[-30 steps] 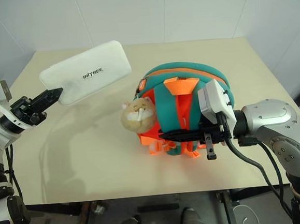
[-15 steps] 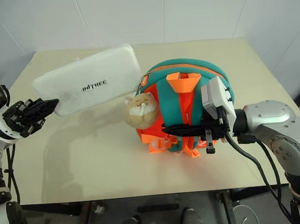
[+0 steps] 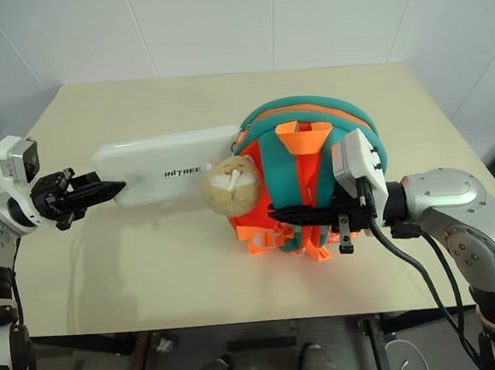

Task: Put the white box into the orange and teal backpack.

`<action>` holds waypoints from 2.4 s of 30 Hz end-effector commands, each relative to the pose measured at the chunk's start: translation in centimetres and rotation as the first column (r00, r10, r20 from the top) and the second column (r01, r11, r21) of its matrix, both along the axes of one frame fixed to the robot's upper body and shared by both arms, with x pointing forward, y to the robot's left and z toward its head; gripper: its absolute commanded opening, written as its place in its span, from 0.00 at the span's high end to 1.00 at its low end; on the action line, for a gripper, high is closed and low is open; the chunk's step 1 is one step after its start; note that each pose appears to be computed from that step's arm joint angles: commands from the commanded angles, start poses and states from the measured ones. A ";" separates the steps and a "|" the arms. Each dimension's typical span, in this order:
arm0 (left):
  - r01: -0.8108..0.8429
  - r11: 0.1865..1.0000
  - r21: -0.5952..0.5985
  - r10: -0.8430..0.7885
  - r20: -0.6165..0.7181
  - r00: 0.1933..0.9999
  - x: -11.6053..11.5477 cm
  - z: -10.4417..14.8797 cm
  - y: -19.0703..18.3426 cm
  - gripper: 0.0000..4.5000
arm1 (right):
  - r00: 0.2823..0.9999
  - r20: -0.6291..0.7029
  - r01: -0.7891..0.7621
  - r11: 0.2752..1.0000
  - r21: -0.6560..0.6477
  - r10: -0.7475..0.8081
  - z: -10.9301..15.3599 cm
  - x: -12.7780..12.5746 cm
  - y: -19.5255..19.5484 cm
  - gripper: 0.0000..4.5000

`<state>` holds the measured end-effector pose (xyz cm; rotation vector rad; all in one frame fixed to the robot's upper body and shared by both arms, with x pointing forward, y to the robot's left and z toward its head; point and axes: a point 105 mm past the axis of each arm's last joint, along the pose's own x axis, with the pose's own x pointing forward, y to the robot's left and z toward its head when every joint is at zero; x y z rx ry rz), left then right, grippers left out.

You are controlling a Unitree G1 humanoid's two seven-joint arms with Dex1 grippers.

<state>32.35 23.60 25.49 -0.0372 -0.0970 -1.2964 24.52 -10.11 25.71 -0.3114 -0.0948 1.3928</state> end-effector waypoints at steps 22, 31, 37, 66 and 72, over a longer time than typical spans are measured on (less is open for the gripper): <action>0.062 0.844 0.533 -0.172 0.159 0.972 5.0 3.0 -13.4 0.73 | 0.998 0.068 -0.006 1.000 0.006 0.005 0.6 0.7 0.3 1.00; 0.108 0.863 0.494 -0.190 0.119 0.974 5.9 -0.8 -21.2 0.73 | 0.997 0.075 -0.007 1.000 0.010 0.006 0.7 0.9 0.7 1.00; 0.125 0.851 0.510 -0.190 0.077 0.979 5.1 -0.2 -19.0 0.39 | 0.997 0.078 0.011 1.000 0.018 -0.012 0.7 0.7 0.7 1.00; 0.087 0.972 0.219 -0.100 0.048 0.994 -0.9 3.0 -15.2 0.01 | 0.998 0.066 0.006 1.000 0.029 -0.008 0.0 1.2 1.2 1.00; 0.105 0.975 0.197 -0.110 0.015 0.994 -1.1 3.3 -15.4 0.39 | 0.997 0.074 -0.003 0.997 0.071 -0.002 0.1 0.7 1.2 1.00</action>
